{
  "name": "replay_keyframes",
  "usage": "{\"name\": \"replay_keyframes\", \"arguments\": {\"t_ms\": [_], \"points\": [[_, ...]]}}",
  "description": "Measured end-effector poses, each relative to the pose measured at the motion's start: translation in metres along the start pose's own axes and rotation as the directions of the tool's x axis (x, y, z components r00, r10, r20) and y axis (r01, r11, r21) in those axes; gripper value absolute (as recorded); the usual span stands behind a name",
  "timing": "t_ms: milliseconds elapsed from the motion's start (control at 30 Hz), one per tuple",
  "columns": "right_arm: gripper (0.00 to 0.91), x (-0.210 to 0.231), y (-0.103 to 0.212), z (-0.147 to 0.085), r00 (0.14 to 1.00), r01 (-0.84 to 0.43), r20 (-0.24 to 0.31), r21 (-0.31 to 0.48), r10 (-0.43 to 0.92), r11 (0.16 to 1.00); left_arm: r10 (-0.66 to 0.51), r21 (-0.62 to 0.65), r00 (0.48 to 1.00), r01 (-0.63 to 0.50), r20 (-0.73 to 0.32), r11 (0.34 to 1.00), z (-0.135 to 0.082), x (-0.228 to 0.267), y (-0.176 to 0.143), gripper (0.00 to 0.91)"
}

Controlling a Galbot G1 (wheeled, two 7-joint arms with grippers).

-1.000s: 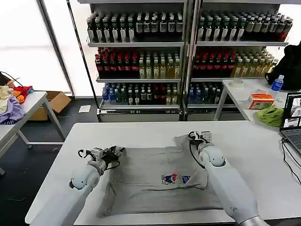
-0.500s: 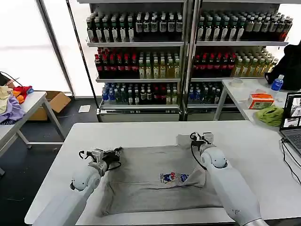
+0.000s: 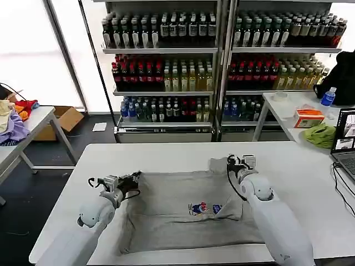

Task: Fold and organize the clothes.

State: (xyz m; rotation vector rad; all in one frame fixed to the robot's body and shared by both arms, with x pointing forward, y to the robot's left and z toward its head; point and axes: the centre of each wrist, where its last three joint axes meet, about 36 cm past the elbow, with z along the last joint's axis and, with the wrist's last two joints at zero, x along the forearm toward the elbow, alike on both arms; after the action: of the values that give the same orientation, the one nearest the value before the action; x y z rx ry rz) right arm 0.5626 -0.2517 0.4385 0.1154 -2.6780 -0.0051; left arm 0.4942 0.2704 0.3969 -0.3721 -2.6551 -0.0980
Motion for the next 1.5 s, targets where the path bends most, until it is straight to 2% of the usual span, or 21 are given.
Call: {"name": "replay_keyframes", "arguments": {"t_ms": [333, 633, 1067, 1500], "points": [[0.000, 0.041, 0.001, -0.008, 0.996, 0.016, 0.085, 0.000, -0.016, 1.000, 0.008, -0.012, 0.999, -0.007, 0.053, 1.000, -0.005, 0.026, -0.002, 0.010], [0.000, 0.080, 0.003, 0.013, 0.995, 0.022, 0.102, -0.019, -0.020, 1.000, 0.018, -0.028, 0.997, -0.016, 0.074, 0.999, 0.002, 0.051, -0.007, 0.010], [0.000, 0.139, -0.015, 0.055, 0.996, -0.042, 0.078, -0.033, 0.045, 0.999, 0.032, -0.062, 0.998, -0.029, 0.059, 0.998, 0.024, 0.086, -0.014, 0.010], [0.000, 0.183, -0.009, 0.107, 0.997, -0.078, -0.007, -0.032, 0.077, 0.996, 0.022, -0.081, 1.000, -0.022, 0.000, 0.996, 0.060, 0.108, -0.017, 0.010]]}}
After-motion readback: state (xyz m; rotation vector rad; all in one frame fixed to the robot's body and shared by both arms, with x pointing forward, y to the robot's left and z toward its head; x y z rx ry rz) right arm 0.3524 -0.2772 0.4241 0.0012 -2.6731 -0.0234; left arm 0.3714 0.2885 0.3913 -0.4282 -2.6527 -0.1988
